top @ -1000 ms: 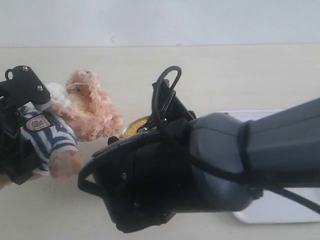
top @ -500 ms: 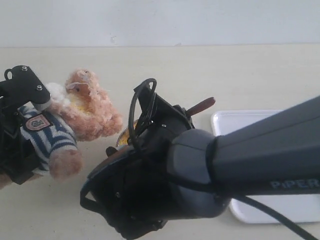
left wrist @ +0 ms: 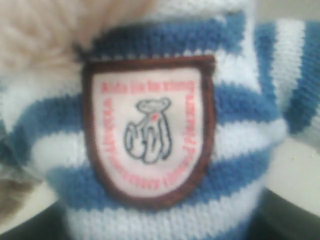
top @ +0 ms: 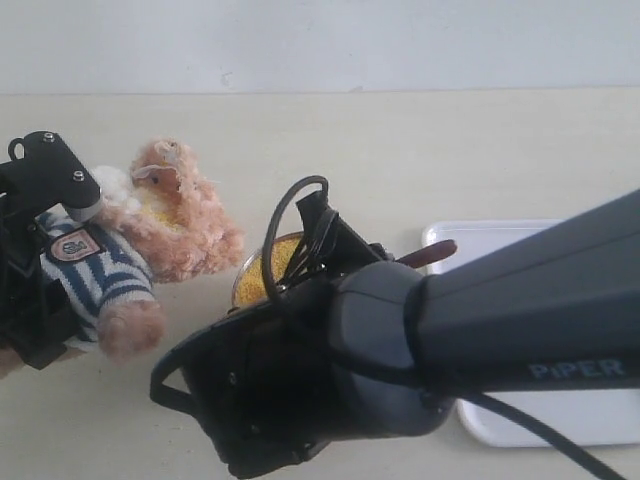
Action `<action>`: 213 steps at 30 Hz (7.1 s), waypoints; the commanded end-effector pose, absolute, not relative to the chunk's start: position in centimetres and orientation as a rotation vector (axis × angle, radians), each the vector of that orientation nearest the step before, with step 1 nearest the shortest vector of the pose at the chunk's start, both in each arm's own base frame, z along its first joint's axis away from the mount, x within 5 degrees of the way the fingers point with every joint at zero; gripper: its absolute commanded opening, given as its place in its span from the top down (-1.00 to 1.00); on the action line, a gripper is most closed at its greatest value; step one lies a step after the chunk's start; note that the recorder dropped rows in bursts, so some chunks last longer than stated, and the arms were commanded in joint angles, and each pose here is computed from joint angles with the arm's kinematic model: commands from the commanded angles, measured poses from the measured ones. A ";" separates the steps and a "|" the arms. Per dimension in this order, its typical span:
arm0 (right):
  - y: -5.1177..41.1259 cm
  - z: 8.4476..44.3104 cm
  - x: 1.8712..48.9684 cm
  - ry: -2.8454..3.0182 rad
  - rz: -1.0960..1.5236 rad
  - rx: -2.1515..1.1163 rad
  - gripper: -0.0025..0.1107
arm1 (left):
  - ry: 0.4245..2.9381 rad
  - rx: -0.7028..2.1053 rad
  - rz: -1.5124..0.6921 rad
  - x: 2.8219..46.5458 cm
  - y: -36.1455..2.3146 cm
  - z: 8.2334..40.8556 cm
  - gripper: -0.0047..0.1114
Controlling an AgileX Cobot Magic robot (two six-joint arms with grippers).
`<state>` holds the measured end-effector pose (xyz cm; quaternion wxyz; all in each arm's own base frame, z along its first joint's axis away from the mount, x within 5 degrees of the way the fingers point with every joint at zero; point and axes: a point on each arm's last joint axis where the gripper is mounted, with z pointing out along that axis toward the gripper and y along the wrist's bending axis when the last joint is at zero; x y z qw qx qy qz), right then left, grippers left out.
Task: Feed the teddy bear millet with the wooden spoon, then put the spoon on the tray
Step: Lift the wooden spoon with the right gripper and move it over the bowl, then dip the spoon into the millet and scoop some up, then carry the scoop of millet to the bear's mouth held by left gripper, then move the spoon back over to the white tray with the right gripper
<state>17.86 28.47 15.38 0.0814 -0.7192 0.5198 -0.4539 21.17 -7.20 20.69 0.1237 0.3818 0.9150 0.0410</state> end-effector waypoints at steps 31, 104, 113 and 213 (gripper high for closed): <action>29.4 16.6 18.7 2.093 -0.917 -2.113 0.96 | 2.662 1.067 0.083 21.1 -7.4 20.9 0.85; 25.6 24.3 22.7 2.791 0.228 -1.460 0.96 | 2.671 1.049 0.058 21.0 -7.6 20.9 0.85; 27.2 27.0 22.7 2.742 0.323 -1.365 0.96 | 2.663 1.055 0.021 21.0 -7.8 20.9 0.85; 29.3 23.8 30.0 2.669 1.765 -0.683 0.96 | 2.655 1.072 0.031 21.0 -7.8 20.9 0.85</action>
